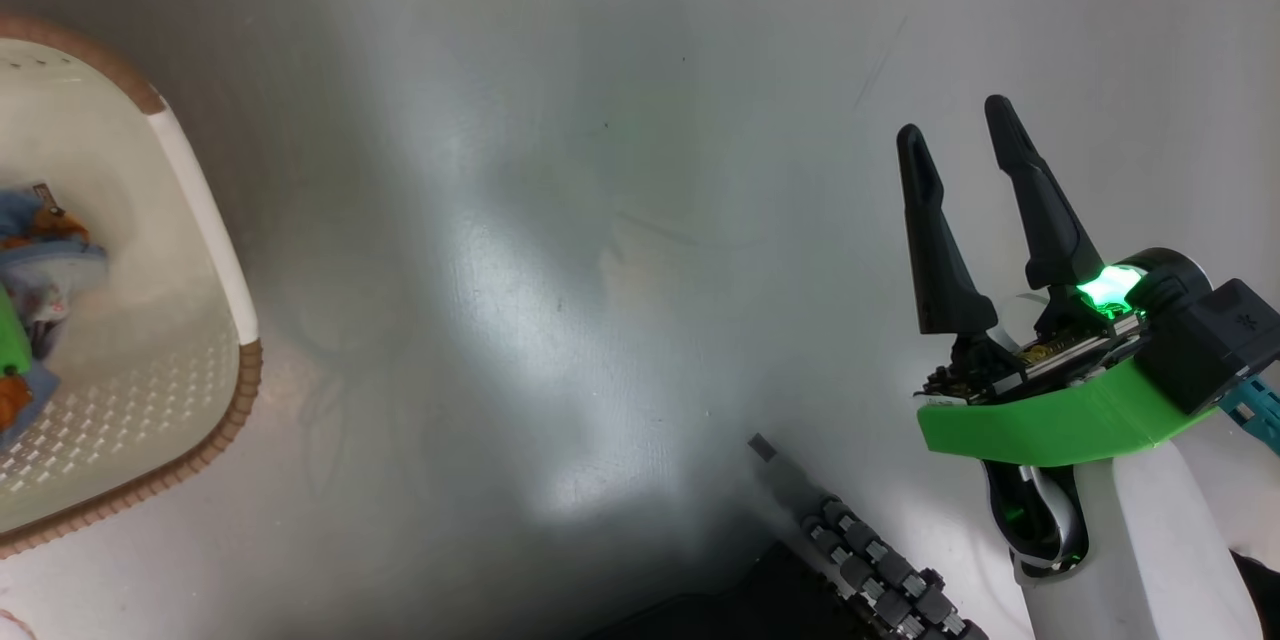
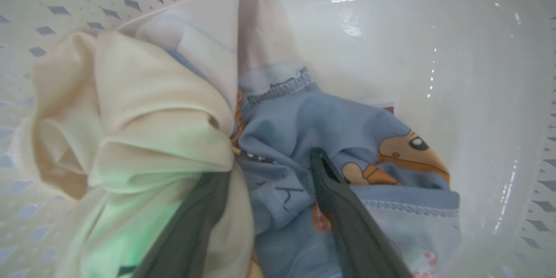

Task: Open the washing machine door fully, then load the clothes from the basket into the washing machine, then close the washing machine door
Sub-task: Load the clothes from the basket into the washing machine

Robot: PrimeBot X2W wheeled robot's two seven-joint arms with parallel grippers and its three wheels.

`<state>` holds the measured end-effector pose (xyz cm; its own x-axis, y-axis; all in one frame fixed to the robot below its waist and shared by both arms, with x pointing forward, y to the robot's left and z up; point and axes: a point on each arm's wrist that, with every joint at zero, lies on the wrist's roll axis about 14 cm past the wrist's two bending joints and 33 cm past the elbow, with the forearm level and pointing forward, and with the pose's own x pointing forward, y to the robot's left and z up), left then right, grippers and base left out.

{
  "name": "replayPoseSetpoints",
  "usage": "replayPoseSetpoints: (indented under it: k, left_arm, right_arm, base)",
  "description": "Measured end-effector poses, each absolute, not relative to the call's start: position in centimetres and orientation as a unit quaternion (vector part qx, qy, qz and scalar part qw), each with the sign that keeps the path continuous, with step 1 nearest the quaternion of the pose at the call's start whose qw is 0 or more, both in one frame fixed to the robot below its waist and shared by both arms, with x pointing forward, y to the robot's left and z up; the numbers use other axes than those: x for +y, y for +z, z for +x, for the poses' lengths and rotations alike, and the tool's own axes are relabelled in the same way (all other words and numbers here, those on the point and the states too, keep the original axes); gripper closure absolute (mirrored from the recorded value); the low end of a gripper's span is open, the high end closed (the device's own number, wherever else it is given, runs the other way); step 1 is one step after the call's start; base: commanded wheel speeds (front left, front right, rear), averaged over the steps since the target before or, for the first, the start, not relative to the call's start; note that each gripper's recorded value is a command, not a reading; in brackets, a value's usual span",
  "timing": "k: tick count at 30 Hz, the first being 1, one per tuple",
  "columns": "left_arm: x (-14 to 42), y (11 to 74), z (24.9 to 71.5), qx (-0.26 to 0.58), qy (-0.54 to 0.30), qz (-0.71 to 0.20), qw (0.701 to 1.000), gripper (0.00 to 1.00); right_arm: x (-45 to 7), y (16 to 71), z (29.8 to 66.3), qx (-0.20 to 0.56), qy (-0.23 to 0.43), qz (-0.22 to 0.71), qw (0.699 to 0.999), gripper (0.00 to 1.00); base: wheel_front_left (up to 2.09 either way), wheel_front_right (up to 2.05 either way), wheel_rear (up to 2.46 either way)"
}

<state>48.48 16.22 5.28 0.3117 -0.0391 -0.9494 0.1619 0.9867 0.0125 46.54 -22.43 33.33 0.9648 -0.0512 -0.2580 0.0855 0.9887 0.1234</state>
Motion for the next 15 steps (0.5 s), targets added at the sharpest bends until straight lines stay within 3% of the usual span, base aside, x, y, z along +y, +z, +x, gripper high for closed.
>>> replayPoseSetpoints:
  k: [1, 2, 3, 9, 15]
  left_arm:
    - [16.2, 5.2, 48.5, 0.586, -0.062, 0.053, 0.806, 0.64]
    - [16.2, 5.1, 48.4, 0.587, -0.062, 0.053, 0.805, 0.87]
    - [16.3, 5.0, 48.4, 0.59, -0.061, 0.054, 0.803, 1.0]
    - [16.7, 5.1, 48.5, 0.591, -0.05, 0.052, 0.803, 1.0]
    - [16.9, 6.5, 49.8, 0.554, -0.037, 0.036, 0.831, 1.0]
  right_arm:
    - [-22.5, 33.3, 46.5, 0.129, -0.035, 0.066, 0.989, 0.0]
    - [-22.5, 33.2, 46.5, 0.13, -0.035, 0.066, 0.989, 0.0]
    - [-22.5, 33.2, 46.5, 0.13, -0.036, 0.066, 0.989, 0.0]
    - [-22.4, 33.4, 46.9, 0.124, -0.033, 0.066, 0.989, 0.0]
    - [-22.3, 34.0, 47.2, 0.114, -0.03, 0.066, 0.991, 0.0]
  base:
    - [0.0, 0.0, 0.0]
    - [0.0, 0.0, 0.0]
    - [0.0, 0.0, 0.0]
    - [0.0, 0.0, 0.0]
    - [0.0, 0.0, 0.0]
